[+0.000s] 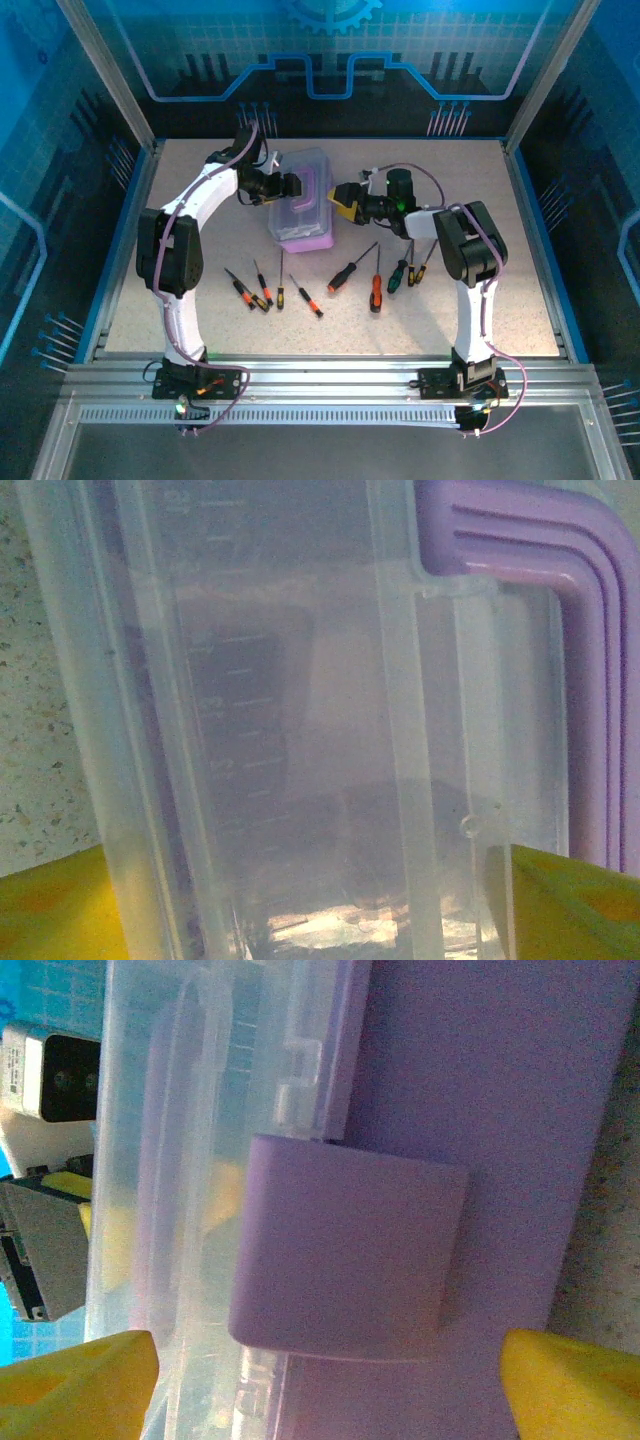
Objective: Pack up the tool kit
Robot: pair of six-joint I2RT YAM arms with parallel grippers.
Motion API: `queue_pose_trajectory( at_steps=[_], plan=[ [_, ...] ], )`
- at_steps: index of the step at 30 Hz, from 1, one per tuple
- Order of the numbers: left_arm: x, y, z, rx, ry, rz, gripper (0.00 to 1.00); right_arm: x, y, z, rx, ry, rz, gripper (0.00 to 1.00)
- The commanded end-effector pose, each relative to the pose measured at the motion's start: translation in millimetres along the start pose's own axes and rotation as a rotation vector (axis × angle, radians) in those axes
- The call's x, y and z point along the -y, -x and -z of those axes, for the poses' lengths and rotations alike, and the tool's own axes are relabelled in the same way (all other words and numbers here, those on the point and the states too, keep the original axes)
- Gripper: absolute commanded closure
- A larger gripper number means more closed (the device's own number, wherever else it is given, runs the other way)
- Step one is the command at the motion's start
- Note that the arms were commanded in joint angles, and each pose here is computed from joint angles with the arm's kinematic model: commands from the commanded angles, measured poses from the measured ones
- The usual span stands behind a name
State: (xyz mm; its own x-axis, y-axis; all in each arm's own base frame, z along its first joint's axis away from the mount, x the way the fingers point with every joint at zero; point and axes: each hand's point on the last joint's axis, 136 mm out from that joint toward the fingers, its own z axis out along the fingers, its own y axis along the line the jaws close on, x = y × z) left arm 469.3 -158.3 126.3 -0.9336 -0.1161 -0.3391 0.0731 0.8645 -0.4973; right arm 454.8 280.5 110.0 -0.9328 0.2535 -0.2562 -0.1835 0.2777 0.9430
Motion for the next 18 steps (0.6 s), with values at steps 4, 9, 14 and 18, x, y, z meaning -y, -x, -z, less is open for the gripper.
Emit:
queue_pose_trajectory(
  at_steps=[4,9,14,18],
  plan=[
    [-7,-29,-15,-0.105,-0.001,-0.007,0.2,-20,-2,-11,-0.027,0.116,0.017,0.13],
    [-6,-32,-18,-0.114,0.025,-0.023,0.2,-24,-4,-13,-0.031,0.128,0.019,0.15],
    [-11,-34,-19,-0.112,0.11,-0.051,0.21,-35,-4,-9,-0.026,0.158,0.023,0.21],
    [-16,-34,-18,-0.109,0.166,-0.066,0.21,-42,2,-6,-0.021,0.161,0.017,0.22]
  ],
)
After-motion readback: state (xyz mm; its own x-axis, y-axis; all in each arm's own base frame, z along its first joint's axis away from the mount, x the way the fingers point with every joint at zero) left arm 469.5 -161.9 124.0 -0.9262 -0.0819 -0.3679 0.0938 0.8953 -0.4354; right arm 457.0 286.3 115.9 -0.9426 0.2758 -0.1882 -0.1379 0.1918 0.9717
